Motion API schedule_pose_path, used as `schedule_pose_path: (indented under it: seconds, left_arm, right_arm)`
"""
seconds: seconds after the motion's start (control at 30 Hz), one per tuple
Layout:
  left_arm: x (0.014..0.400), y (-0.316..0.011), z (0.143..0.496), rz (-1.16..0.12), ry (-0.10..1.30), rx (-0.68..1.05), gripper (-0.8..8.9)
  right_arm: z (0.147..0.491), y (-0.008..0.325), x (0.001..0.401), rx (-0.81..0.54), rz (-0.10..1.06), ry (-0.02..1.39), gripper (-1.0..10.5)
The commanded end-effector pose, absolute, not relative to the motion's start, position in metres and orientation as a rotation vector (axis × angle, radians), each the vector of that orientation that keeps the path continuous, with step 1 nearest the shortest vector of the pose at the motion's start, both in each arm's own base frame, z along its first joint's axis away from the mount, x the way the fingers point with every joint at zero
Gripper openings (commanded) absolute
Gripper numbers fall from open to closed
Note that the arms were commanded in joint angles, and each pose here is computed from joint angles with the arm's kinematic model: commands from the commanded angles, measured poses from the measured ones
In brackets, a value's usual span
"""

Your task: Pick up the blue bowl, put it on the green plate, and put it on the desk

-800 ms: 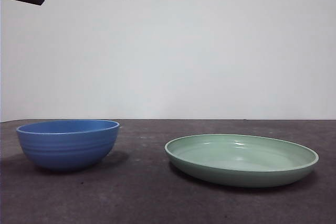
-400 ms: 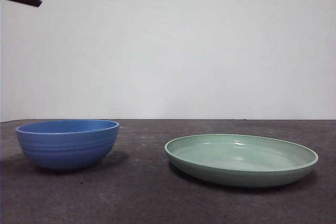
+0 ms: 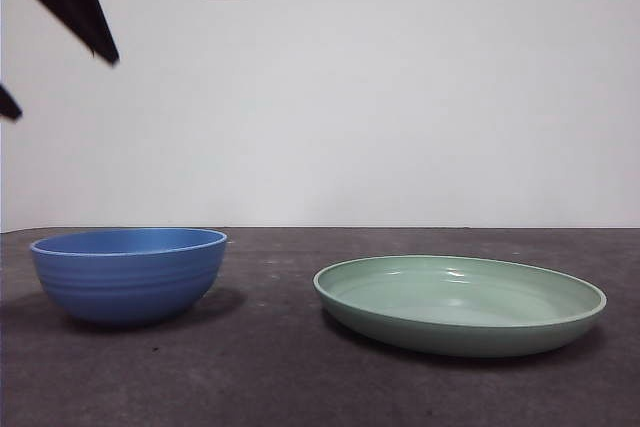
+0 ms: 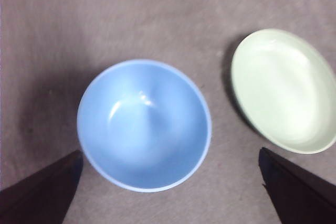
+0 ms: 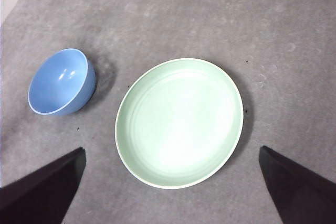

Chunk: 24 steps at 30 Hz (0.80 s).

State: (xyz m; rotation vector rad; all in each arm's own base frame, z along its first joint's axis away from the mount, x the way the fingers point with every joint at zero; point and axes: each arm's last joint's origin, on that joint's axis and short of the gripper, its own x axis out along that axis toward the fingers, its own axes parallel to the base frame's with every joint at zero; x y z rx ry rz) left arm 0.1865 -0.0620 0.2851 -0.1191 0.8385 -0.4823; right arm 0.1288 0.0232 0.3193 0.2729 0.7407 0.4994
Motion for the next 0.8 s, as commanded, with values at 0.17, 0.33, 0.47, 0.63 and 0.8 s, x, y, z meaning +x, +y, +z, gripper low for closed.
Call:
schedule_pose_path:
  seconds: [0.17,0.33,0.47,0.63,0.8]
  left_arm:
    - [0.217,-0.059,0.261,-0.402,0.976,-0.161,5.89]
    - [0.236,-0.049,0.242,-0.343,1.038,-0.194,5.89]
    - [0.249,-0.044,0.228,-0.352,1.075,-0.242,5.89]
    - [0.263,-0.045,0.208,-0.387,1.125,-0.279,5.82]
    - [0.275,-0.046,0.191,-0.381,1.148,-0.281,4.66]
  right_arm:
    - [0.325,0.024,0.130,0.256,0.509,0.722,5.6]
    - [0.324,0.024,0.129,0.257,0.508,0.731,5.6]
    - [0.324,0.024,0.129,0.257,0.509,0.731,5.6]
    - [0.324,0.024,0.129,0.256,0.508,0.729,5.6]
    - [0.324,0.024,0.129,0.257,0.508,0.729,5.6]
